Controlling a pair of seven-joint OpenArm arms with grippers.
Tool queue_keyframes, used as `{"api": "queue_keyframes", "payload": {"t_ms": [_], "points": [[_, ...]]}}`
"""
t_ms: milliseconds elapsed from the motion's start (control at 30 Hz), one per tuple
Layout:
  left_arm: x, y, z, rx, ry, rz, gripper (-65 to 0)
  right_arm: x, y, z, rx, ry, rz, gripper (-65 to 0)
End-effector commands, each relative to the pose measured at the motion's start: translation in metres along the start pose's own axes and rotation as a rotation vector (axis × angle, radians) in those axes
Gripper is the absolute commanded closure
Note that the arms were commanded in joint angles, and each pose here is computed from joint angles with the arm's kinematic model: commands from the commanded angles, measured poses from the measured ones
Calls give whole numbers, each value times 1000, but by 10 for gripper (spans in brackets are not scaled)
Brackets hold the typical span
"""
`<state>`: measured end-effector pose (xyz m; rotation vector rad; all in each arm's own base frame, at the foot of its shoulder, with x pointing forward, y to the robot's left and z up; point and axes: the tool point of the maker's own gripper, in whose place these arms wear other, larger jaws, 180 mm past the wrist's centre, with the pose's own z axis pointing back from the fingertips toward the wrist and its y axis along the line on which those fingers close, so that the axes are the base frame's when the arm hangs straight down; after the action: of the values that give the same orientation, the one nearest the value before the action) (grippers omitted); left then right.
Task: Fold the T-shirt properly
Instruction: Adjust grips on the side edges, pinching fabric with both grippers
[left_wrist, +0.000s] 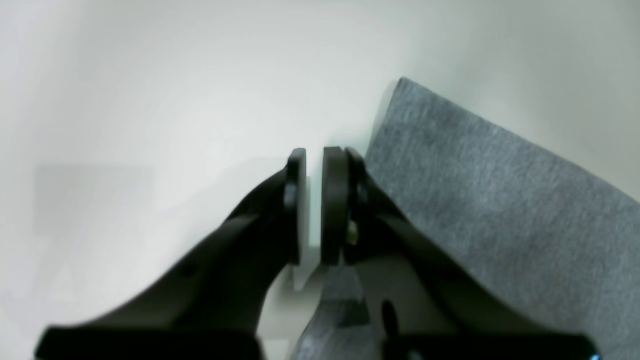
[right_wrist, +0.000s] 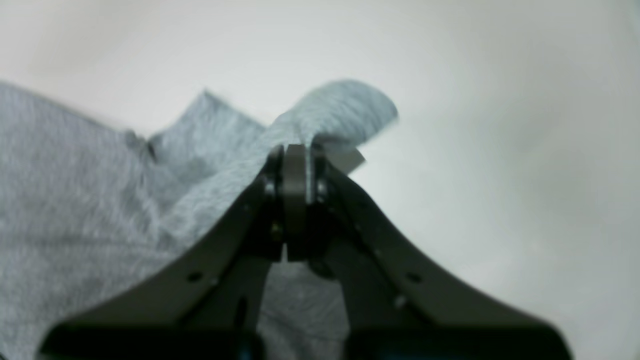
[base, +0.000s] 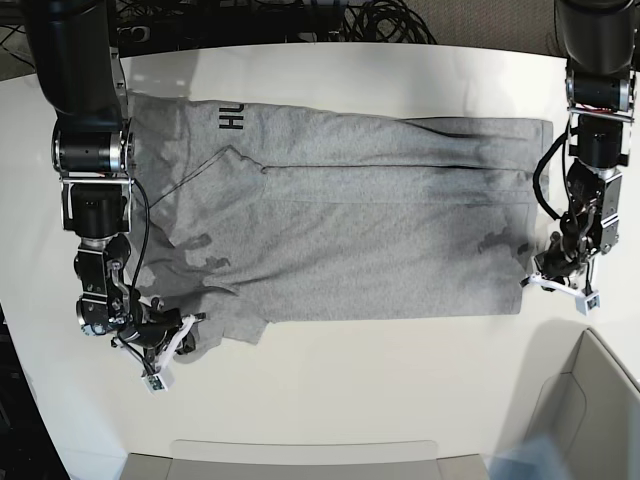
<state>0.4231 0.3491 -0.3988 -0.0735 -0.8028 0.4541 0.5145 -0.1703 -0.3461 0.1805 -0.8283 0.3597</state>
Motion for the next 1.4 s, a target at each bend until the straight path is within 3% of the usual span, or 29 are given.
{"api": "queue_keyframes", "payload": {"t_ms": [0,67,200,233,367,500,567,700,900,1100,1233,1367], "points": [[34,0,8,-12,-89,7,-67,38,-7,10,-14,-91,20,0],[47,-3,13,-28,-125,37,-117,34,-6,9,-12,-86,19,0],[59,-11,17,-50,-153,43,-276,27,-4,7,-8,-75,16,0],[59,-12,17,-52,-153,44,-283,25,-3,7,-7,-72,15,0],[50,-27,8,-65,-129,36,-282,18,-1,5,-1,-54,13,0],[34,-30,-8,-27,-90,-56,-281,6,8,1,16,-3,7,0],[28,-37,-14,-27,-115,-93,-281,4,11,0,21,-1,4,0],[30,-17,-17,48,-177,-74,-283,-7,14,-3,28,18,-2,0],[39,-29,-17,-6,-190,-86,-284,-10,12,-2,25,24,-3,0],[37,-74,-16,-136,-168,-111,-284,-10,13,-3,27,23,-3,0],[32,-69,-22,-115,-147,-97,-284,-11,15,-3,29,25,-2,0],[28,-68,-27,-91,-145,-162,-284,-17,16,-4,31,34,-7,0]]}}
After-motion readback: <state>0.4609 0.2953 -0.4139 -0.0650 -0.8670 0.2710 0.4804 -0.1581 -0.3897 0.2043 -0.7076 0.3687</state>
